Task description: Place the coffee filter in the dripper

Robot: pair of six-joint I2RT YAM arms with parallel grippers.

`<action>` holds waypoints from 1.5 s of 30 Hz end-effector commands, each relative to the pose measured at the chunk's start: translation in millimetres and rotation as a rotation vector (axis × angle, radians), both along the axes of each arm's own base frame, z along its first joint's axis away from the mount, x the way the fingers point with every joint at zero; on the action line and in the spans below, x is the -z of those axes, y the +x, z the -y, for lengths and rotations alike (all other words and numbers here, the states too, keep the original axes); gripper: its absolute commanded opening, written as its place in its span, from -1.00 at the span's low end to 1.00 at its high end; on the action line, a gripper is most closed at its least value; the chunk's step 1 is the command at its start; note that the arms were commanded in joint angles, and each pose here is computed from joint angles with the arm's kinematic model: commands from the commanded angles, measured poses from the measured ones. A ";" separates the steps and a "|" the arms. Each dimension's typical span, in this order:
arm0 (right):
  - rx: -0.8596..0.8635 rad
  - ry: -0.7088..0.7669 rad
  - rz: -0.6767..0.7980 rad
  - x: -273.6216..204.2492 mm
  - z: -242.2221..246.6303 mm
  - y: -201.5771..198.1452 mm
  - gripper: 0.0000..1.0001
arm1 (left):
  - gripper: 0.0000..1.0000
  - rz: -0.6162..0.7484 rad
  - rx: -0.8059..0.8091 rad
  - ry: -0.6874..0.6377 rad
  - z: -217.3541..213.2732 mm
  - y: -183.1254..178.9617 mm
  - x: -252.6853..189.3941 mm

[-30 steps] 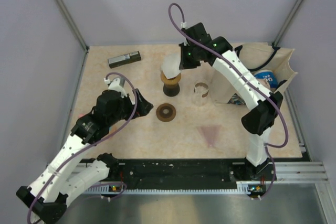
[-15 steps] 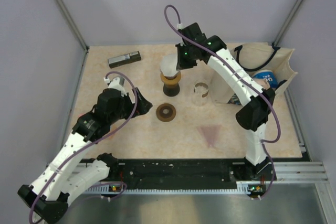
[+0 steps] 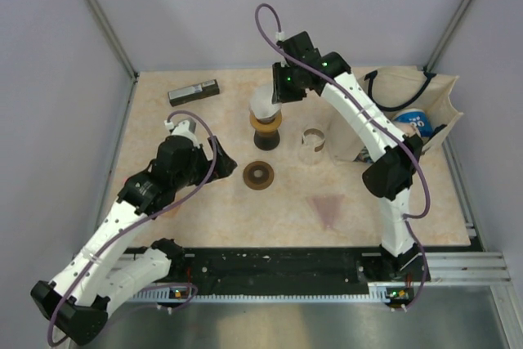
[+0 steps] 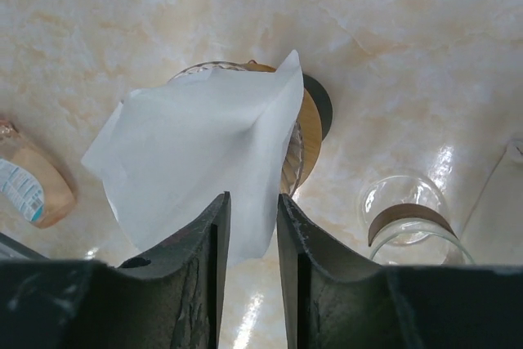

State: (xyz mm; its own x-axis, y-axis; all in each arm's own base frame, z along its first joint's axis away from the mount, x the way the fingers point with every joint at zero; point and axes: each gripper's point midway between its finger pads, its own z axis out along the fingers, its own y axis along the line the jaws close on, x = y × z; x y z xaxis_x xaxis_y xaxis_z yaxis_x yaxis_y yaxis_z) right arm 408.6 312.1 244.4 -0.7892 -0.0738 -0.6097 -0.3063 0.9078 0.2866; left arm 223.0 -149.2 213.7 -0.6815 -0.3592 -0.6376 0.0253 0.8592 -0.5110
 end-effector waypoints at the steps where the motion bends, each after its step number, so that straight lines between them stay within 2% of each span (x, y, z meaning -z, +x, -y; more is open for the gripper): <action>1: -0.007 0.043 0.127 -40.0 1.2 15.6 -0.34 | 0.98 0.034 -0.023 -0.016 0.1 8.9 -14.9; 4: -0.010 0.059 0.193 -60.6 2.2 17.4 -0.20 | 0.98 0.029 -0.022 -0.012 0.3 9.0 -12.8; 7: 0.023 0.060 0.268 -81.1 9.4 23.4 -0.18 | 0.98 0.029 -0.029 -0.005 -2.2 8.5 -11.0; 13: 0.004 0.020 0.374 -97.1 7.0 28.2 -0.39 | 0.98 0.025 -0.053 0.016 -9.3 6.6 -8.2; 23: -0.154 -0.071 0.348 -54.8 -31.7 20.2 -0.52 | 0.98 0.010 -0.095 0.046 -22.2 0.2 -1.2; 29: -0.132 -0.148 0.312 -29.8 -27.6 25.8 -0.55 | 0.98 -0.007 -0.109 0.062 -27.0 -3.8 4.3; 45: -0.223 -0.143 0.196 30.4 -52.9 26.8 -0.60 | 0.98 -0.017 -0.118 0.076 -29.5 -3.2 9.5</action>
